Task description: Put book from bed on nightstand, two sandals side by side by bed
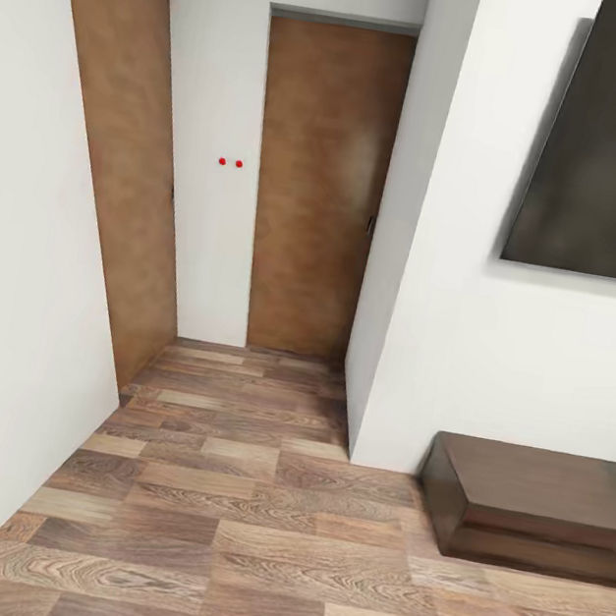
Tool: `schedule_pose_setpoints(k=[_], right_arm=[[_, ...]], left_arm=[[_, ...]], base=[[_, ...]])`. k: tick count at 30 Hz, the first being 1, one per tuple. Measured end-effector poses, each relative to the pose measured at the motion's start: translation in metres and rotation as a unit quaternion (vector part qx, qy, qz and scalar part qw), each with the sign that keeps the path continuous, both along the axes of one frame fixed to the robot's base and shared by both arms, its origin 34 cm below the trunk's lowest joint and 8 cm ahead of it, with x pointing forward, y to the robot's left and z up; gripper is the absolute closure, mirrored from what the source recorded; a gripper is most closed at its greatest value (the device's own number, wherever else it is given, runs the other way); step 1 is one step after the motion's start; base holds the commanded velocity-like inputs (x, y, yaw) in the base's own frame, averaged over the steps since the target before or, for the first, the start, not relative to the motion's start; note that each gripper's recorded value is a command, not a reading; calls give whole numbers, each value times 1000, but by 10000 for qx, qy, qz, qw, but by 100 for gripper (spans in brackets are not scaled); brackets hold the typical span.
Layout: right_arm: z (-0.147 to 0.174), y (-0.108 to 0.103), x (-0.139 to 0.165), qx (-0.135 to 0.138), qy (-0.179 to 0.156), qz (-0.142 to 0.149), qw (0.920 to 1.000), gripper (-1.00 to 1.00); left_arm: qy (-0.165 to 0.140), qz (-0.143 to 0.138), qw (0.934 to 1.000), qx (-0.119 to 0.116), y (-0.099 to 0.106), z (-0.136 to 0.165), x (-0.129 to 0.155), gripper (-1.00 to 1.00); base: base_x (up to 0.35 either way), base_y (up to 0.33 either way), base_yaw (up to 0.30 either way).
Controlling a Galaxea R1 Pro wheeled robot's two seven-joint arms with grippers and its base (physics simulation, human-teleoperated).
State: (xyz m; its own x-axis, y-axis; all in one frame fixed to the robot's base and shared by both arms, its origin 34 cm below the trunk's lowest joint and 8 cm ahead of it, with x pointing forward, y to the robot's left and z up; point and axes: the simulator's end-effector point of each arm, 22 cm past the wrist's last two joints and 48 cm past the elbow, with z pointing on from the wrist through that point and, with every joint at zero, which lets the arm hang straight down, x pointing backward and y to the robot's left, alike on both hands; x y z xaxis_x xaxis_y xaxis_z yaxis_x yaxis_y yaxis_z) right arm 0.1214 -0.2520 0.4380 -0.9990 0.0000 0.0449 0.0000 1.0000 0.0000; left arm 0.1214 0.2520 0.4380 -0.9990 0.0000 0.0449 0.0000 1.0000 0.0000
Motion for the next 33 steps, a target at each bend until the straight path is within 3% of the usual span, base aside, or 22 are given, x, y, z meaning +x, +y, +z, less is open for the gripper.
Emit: schedule_pose_setpoints(k=[24, 33], right_arm=[[0, 1, -3, 34, 49, -16, 10000, -100], [0, 1, -2, 36, 46, -26, 10000, -100]], left_arm=[[-147, 19, 9998, -90, -13, 0, 16, -100], [-148, 19, 9998, -90, -14, 0, 16, -100]], base=[[0, 0, 1], [0, 0, 174]])
